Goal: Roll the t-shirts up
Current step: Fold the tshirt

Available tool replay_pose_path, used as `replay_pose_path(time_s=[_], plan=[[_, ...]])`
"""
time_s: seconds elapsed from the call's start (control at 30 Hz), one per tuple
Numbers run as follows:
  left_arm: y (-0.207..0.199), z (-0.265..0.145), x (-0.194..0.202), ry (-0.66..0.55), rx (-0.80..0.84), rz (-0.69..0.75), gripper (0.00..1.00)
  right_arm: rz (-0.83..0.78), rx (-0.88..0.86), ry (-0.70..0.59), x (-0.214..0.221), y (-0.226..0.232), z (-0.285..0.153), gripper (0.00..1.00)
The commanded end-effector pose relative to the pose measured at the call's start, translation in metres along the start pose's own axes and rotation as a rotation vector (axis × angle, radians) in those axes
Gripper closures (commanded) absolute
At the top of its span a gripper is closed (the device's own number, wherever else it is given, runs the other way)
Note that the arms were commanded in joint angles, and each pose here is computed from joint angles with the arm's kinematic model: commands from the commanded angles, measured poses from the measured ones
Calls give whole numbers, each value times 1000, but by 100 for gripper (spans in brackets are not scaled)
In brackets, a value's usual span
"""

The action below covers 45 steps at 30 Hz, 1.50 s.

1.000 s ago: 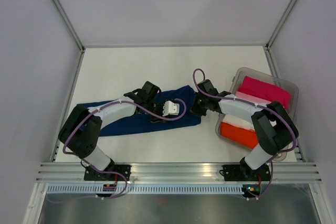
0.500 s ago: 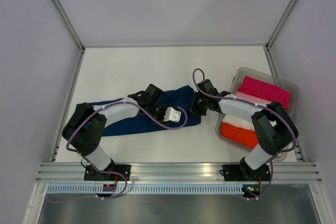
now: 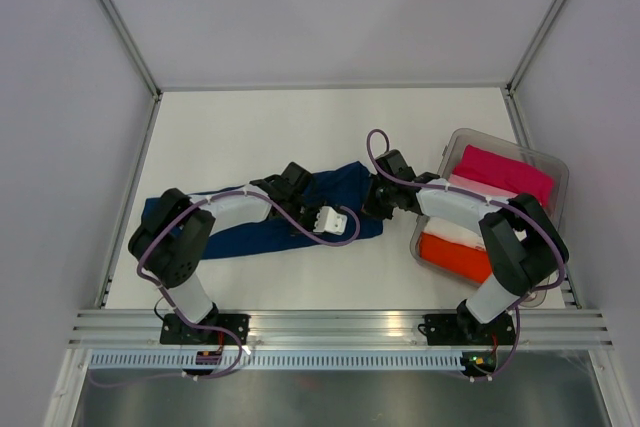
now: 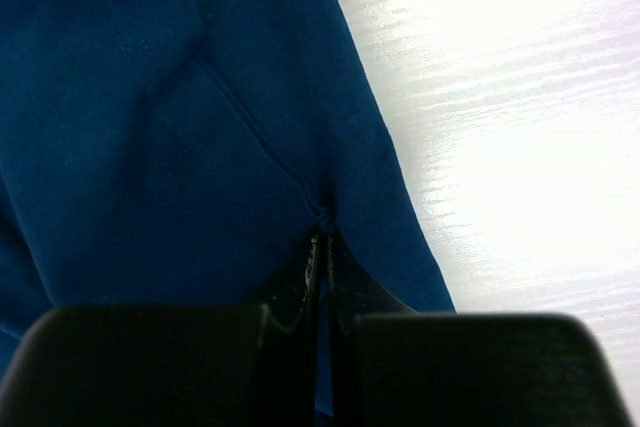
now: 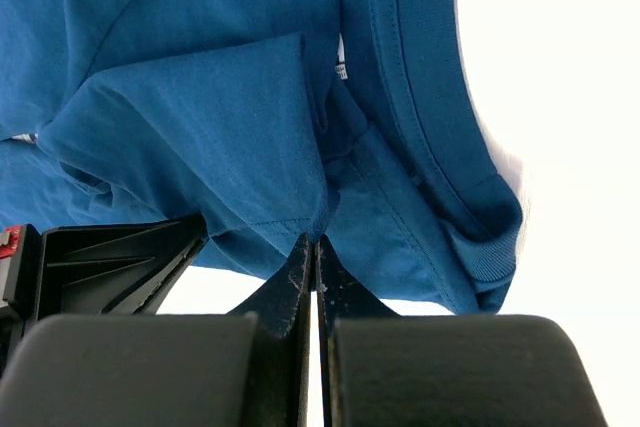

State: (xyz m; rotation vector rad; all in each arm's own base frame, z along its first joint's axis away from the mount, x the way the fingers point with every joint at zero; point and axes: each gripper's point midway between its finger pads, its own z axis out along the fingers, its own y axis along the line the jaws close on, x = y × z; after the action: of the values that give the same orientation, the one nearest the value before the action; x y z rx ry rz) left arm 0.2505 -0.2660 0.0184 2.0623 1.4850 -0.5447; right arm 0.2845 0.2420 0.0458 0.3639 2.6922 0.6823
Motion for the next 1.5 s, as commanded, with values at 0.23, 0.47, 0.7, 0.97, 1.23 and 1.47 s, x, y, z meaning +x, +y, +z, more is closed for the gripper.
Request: replay_pose_path(time_s=[0.23, 0.47, 0.7, 0.97, 1.23, 1.47], plan=[[14, -12, -15, -21, -45, 65, 88, -32, -10, -38, -15, 11, -7, 100], [34, -21, -29, -33, -91, 72, 82, -32, -3, -42, -15, 9, -8, 100], [28, -9, -14, 6, -55, 49, 81, -34, -9, -48, -17, 12, -10, 100], [8, -7, -8, 19, 23, 61, 69, -33, -8, -48, -18, 12, -10, 100], [14, -1, -7, 34, 23, 16, 78, -36, -8, -49, -18, 13, -10, 100], [14, -10, -17, 8, 10, 28, 98, -44, 5, -49, -18, 10, -12, 100]])
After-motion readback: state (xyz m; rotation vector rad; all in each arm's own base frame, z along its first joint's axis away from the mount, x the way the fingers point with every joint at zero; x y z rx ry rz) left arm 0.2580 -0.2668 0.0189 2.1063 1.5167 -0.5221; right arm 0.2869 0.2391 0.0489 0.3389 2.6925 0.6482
